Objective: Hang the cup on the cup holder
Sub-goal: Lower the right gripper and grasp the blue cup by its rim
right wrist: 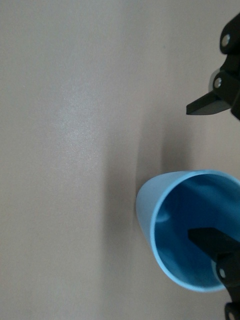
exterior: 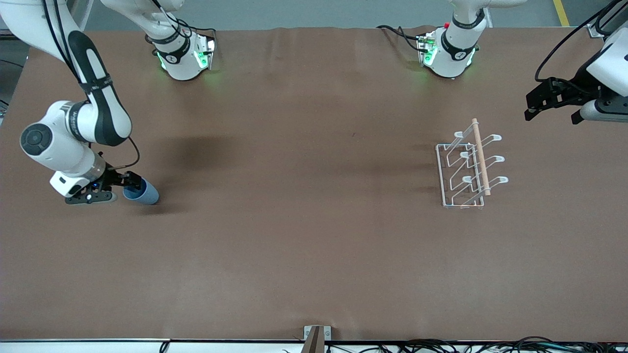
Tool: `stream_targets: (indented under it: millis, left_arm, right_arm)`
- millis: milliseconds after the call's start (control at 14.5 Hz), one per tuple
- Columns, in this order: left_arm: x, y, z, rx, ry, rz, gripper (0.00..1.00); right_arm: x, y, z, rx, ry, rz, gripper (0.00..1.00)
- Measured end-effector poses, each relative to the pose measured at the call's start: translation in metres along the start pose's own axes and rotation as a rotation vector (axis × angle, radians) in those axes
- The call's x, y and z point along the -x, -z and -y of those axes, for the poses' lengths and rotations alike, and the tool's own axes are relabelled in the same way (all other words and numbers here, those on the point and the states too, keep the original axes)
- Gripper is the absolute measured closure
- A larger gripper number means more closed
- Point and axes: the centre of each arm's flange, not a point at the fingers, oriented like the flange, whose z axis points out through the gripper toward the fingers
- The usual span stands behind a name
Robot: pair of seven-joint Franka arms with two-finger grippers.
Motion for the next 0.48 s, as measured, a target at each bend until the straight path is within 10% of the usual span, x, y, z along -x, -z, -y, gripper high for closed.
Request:
stream_targets:
  millis: [138,483]
  left_arm:
    - [0.0,0.0,0.0,0.0,0.0,0.0,0.0]
    - [0.0,-0.0001,-0.0001,0.0,0.0,0.0,0.0]
  right_arm:
    - [-0.0007,-0.0093,0.0001,0.001,0.001,0.003,0.07]
    - [-0.0076,-0.0051,-0.0026,-0.006,-0.018,-0.013,0.61]
